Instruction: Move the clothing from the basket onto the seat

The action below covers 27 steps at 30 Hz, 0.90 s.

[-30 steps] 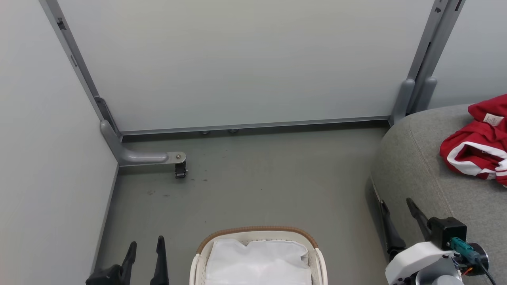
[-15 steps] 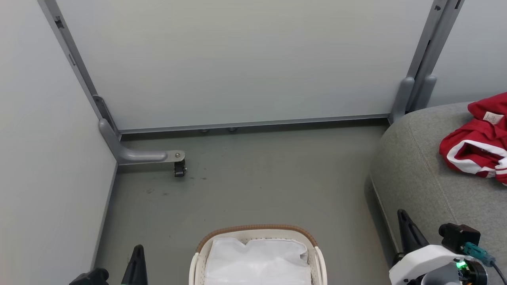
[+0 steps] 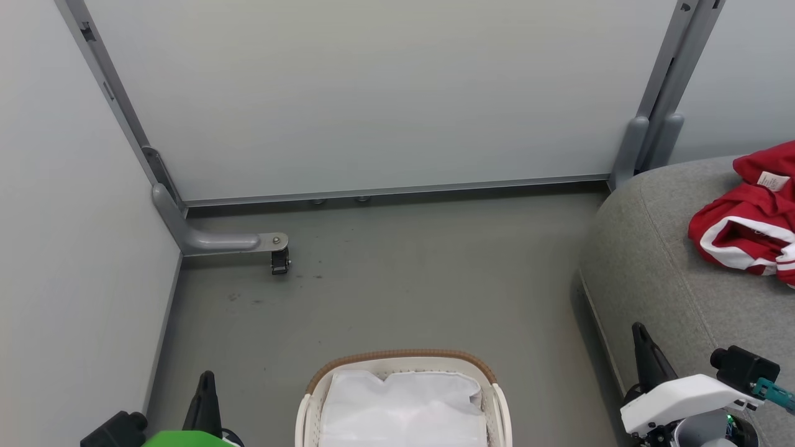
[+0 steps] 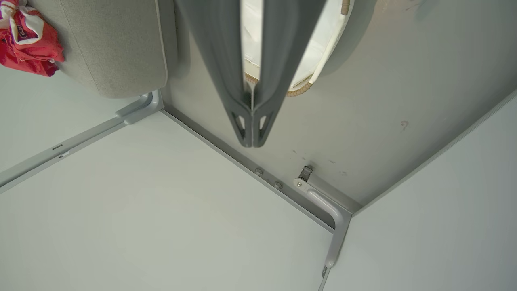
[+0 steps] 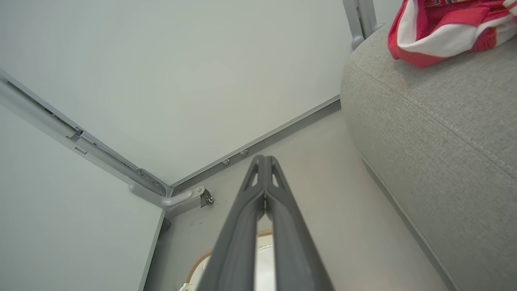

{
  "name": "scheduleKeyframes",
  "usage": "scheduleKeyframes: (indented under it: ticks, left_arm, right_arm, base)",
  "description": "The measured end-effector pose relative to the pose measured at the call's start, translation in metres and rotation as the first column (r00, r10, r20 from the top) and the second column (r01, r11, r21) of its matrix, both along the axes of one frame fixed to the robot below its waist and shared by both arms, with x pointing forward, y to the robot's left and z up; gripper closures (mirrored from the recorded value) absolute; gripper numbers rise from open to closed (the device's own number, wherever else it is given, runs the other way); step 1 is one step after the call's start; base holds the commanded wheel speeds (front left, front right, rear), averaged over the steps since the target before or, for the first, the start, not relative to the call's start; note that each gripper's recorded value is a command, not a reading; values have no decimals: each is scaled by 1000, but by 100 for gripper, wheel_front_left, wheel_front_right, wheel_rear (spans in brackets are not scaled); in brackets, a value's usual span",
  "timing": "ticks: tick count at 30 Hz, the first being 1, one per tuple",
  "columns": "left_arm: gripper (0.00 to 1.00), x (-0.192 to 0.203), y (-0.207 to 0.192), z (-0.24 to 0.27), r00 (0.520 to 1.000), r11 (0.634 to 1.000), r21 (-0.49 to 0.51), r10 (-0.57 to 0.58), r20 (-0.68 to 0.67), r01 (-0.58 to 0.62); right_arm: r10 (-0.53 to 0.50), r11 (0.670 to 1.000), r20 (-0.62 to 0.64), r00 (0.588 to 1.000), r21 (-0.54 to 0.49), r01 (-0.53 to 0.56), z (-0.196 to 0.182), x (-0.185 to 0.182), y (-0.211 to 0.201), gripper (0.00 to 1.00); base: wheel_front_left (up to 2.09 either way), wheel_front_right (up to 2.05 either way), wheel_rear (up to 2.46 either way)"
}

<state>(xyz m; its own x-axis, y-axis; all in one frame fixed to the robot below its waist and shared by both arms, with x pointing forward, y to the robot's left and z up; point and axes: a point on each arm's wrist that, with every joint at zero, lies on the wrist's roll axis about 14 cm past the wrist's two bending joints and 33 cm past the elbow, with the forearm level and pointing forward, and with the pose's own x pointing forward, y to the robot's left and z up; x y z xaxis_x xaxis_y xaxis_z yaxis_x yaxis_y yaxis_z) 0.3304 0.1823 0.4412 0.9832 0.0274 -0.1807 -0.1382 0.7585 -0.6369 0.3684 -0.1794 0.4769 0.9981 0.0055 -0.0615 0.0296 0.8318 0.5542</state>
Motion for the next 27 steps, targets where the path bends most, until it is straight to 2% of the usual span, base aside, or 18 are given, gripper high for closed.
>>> scheduleKeyframes:
  ticks: [12,27]
  left_arm:
    - [100,10,5,9,999,988,-150,34,13,-32]
    - [100,21,9,19,998,950,-308,63,30,-51]
  right_arm:
    - [-26,985,-10,1000,168,28,2,3,-5,100]
    - [-43,936,-15,999,349,46,7,7,-9,100]
  base:
    - [0,0,0]
    - [0,0,0]
